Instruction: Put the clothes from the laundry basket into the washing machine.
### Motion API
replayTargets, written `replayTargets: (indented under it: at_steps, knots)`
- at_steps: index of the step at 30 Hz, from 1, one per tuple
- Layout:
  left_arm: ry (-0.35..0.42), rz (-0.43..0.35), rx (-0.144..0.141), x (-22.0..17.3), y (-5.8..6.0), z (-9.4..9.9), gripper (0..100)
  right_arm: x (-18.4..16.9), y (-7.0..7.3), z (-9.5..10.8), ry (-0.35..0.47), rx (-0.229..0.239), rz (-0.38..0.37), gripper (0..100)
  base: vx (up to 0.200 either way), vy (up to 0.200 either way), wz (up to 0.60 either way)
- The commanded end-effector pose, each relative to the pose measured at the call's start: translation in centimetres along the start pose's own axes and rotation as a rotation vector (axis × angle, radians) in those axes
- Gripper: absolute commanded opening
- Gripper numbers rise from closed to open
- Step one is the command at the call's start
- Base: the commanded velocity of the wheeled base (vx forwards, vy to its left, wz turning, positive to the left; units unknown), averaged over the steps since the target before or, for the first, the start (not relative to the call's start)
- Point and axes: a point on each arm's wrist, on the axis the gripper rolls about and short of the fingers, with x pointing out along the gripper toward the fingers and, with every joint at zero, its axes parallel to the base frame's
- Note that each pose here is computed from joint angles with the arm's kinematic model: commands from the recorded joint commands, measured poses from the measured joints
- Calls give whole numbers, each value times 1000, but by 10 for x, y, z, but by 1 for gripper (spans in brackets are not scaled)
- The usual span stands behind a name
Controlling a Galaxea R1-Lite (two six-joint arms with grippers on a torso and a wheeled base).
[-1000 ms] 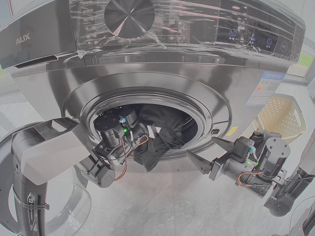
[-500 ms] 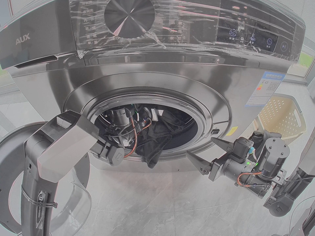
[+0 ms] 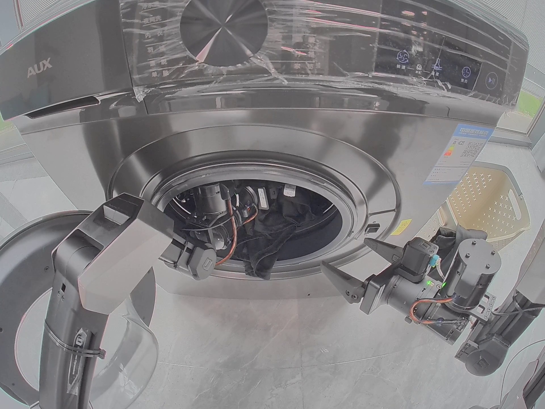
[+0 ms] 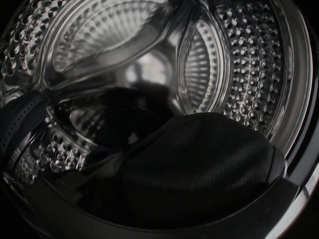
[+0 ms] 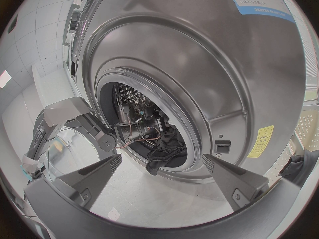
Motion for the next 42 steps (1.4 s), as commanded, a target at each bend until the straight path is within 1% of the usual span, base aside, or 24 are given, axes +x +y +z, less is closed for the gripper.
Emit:
replayTargets:
  at_steps: [1, 3, 4, 5, 7, 9, 13, 15, 16, 20, 27, 28, 30, 32, 33, 34, 35, 36, 39, 42]
  knots:
    - [90, 19, 3, -12, -10, 3, 100, 2, 0, 1, -6, 0, -1, 100, 0, 0, 0]
    - [105, 16, 4, -13, -13, 4, 100, 2, 0, 1, -8, 0, -1, 100, 0, 0, 0]
    - [126, 14, 5, -14, -14, 2, 100, 2, 1, 1, -6, 0, 0, 100, 0, 0, 0]
    - [132, 16, 6, -15, -14, 2, 100, 2, 1, 1, -6, 0, 0, 100, 0, 0, 0]
    - [183, 16, 11, -16, -13, -5, 100, 2, 0, 1, -6, 0, 0, 100, 0, 0, 0]
    - [207, 12, 14, -18, -12, -10, 100, 2, 1, 1, -6, 0, 2, 100, 0, 0, 0]
    - [229, 15, 16, -17, -11, -19, 100, 2, 1, 1, -6, 0, 2, 100, 0, 0, 0]
    - [233, 20, 18, -17, -9, -20, 100, 2, 1, 1, -7, 0, 3, 100, 0, 0, 0]
    - [232, 21, 17, -16, -8, -19, 0, 2, 1, 1, -7, 0, 3, 100, 0, 0, 0]
    - [232, 23, 16, -15, -8, -17, 0, 2, 1, 1, -9, 0, 5, 100, 0, 0, 0]
    - [256, 25, 15, -14, -9, -22, 0, 5, 3, 0, -7, 0, 11, 100, 0, 0, 0]
    - [248, 25, 14, -13, -9, -20, 0, 5, 3, -1, -5, 0, 11, 100, 0, 0, 0]
    - [207, 35, 8, -6, -9, -14, 0, 5, 3, -1, -3, 0, 11, 100, 0, 0, 0]
    - [146, 63, -14, 5, -7, -7, 0, 5, 3, -2, 1, 0, 12, 100, 0, 0, 0]
    - [120, 78, -24, 9, -7, -3, 0, 6, 3, -3, 3, 0, 11, 100, 0, 0, 0]
    - [63, 110, -55, 17, -6, 6, 0, 6, 3, -3, 3, 0, 13, 100, 0, 0, 0]
    - [34, 123, -73, 21, -4, 12, 0, 6, 3, -3, 4, 0, 13, 100, 0, 0, 0]
    - [13, 126, -84, 24, -3, 16, 0, 6, 3, -4, 6, 0, 13, 100, 0, 0, 0]
    - [-6, 125, -91, 25, -3, 20, 0, 6, 3, -4, 9, -1, 11, 100, 0, 0, 0]
    - [-3, 130, -91, 25, -3, 18, 0, 6, 2, -4, 9, -1, 9, 100, 0, 0, 0]
